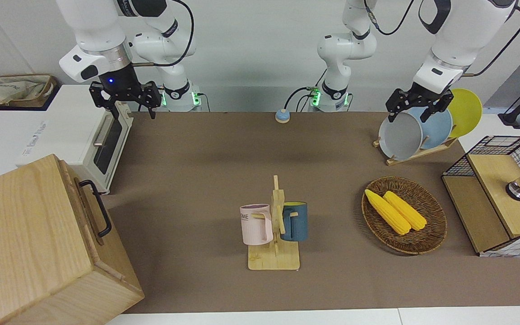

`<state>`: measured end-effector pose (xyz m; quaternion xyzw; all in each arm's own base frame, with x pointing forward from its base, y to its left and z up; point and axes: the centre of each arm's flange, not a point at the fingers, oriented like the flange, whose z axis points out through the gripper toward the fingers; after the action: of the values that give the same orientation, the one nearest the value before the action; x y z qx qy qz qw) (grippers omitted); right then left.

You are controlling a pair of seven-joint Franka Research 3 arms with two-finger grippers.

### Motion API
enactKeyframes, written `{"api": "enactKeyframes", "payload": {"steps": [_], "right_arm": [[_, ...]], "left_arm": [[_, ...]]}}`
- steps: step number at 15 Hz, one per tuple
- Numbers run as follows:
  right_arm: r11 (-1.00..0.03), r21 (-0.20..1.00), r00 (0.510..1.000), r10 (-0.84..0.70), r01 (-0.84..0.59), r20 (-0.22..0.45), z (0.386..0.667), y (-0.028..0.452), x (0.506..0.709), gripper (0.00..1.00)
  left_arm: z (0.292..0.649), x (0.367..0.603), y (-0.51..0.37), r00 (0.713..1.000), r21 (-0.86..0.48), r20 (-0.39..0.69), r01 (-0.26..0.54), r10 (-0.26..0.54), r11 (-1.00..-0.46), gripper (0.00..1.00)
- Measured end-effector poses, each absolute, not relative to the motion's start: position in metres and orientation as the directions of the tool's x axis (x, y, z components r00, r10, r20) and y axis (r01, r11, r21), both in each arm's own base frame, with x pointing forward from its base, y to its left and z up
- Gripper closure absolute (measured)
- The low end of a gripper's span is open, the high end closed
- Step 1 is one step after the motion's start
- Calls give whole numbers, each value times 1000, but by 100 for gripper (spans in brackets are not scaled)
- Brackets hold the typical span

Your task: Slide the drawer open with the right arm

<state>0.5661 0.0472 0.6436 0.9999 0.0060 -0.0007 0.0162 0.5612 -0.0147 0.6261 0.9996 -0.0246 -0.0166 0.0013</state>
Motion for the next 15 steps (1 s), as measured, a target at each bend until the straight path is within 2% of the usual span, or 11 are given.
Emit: {"api": "enactKeyframes", "payload": {"steps": [15], "right_arm": [[-999, 30, 1000, 20, 20, 1, 645, 51, 566, 1]], "left_arm": [[626, 561, -15, 998, 3, -33, -49, -49, -999, 0]]}}
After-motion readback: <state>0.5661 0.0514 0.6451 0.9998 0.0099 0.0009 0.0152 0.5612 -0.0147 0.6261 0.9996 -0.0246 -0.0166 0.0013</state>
